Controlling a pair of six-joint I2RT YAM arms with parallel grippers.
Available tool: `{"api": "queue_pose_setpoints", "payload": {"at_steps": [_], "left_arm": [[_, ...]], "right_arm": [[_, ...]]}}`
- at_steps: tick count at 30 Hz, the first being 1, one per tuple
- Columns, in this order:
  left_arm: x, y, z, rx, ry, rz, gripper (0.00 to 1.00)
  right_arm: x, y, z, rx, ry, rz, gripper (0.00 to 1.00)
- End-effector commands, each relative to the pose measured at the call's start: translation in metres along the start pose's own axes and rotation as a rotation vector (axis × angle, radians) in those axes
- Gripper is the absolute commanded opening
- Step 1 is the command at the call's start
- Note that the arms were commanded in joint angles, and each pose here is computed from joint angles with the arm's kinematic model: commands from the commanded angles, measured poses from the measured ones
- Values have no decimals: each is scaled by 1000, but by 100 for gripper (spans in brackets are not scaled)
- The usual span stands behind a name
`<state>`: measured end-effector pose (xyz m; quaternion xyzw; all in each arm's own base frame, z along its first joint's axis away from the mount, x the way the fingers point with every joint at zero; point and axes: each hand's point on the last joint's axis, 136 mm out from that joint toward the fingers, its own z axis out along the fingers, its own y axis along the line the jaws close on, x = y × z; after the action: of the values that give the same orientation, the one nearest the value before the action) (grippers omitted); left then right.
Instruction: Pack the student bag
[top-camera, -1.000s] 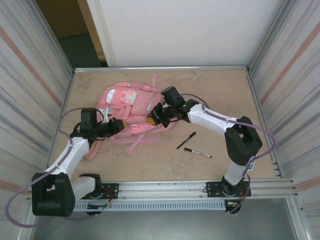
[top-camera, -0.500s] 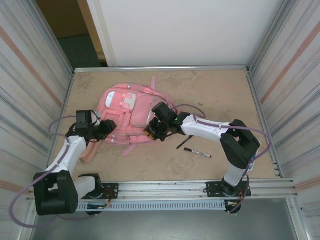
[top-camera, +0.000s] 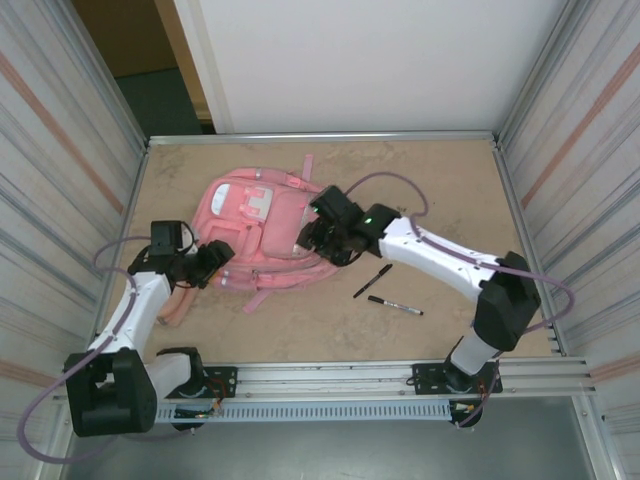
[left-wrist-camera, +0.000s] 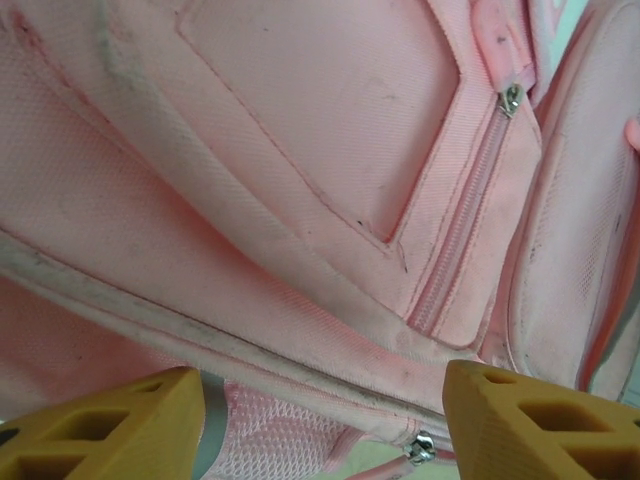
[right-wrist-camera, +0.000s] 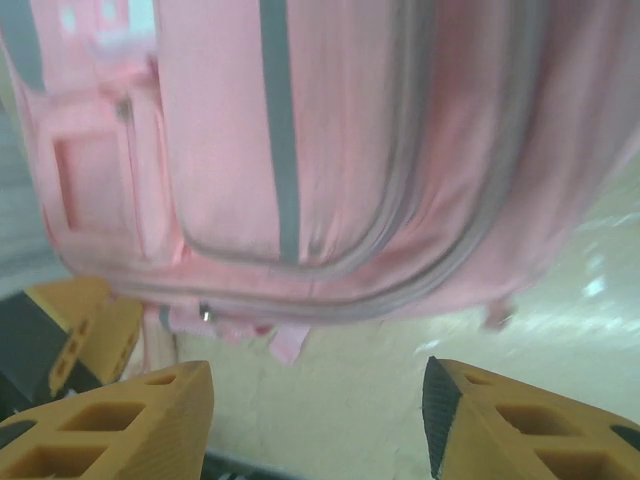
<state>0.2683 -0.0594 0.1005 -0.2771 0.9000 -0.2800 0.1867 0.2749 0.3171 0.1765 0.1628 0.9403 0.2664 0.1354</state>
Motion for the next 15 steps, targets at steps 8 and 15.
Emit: {"api": "queue_pose_setpoints", "payload": {"at_steps": [8, 15], "left_arm": [[-9, 1, 31, -60, 7, -12, 65], [-21, -35, 65, -80, 37, 166, 60]], "right_arm": [[-95, -52, 16, 104, -12, -231, 59], [-121, -86, 61, 135, 50, -129, 56]]}}
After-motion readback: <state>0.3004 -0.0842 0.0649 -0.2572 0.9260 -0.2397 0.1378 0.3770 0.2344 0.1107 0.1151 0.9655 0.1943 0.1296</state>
